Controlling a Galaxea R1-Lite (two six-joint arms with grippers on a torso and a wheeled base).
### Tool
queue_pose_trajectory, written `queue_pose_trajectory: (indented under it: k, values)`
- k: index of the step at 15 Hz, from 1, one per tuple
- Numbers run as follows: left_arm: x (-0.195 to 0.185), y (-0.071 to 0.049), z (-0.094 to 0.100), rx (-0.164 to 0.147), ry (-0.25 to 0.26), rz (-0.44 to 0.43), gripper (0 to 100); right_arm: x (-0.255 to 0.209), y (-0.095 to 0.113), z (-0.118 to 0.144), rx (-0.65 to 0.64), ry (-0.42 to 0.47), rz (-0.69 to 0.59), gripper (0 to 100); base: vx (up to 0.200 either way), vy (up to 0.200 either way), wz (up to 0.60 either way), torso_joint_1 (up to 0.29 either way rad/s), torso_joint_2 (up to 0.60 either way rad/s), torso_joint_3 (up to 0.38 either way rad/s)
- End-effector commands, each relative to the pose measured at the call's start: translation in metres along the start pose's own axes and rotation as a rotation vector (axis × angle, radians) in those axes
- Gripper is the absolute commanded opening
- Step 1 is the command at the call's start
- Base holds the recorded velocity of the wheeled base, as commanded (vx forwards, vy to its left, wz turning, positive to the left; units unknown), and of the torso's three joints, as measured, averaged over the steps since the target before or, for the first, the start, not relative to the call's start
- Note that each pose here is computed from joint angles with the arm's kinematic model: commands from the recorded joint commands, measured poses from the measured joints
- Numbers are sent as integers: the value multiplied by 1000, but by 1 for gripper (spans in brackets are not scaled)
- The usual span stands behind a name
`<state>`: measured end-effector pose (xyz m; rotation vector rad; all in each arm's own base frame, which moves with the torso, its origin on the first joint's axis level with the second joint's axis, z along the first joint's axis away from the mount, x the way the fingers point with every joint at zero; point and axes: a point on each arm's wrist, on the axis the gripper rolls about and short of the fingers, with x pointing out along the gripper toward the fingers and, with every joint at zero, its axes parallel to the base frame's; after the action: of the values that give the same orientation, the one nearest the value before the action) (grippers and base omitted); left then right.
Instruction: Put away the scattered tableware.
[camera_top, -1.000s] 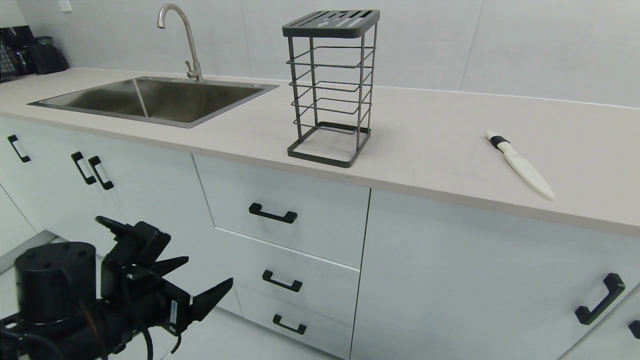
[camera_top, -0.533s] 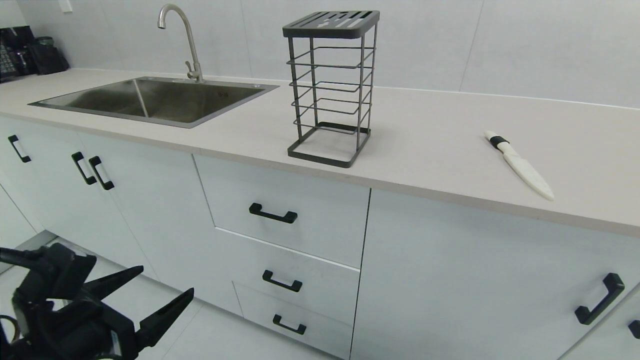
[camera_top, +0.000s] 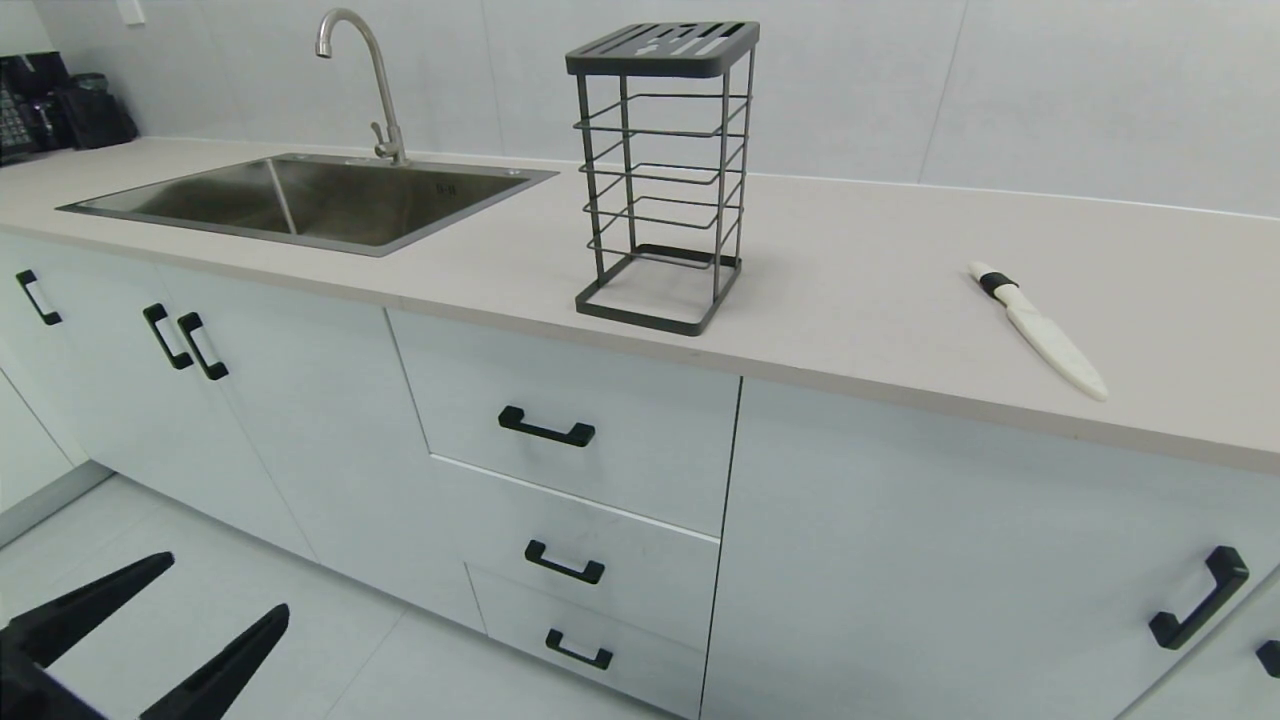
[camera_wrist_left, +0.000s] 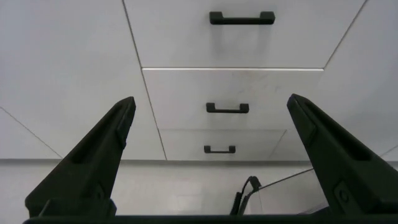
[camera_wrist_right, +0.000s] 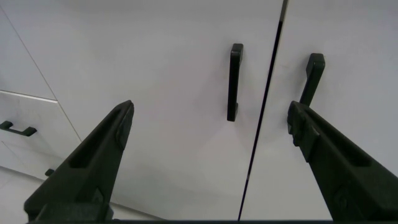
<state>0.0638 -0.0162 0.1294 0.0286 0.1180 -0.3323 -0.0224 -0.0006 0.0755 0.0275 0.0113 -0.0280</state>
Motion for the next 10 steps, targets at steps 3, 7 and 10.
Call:
queue_pose_trajectory:
  k: [3, 7, 10]
  values:
    - [-56, -7, -12, -15, -234, 60, 100, 0, 0, 0, 0, 2, 0, 100, 0, 0, 0, 0, 0, 0]
    - [-71, -13, -33, -14, -229, 97, 100, 0, 0, 0, 0, 2, 0, 100, 0, 0, 0, 0, 0, 0]
    - [-78, -17, -54, -26, -179, 138, 100, 0, 0, 0, 0, 2, 0, 100, 0, 0, 0, 0, 0, 0]
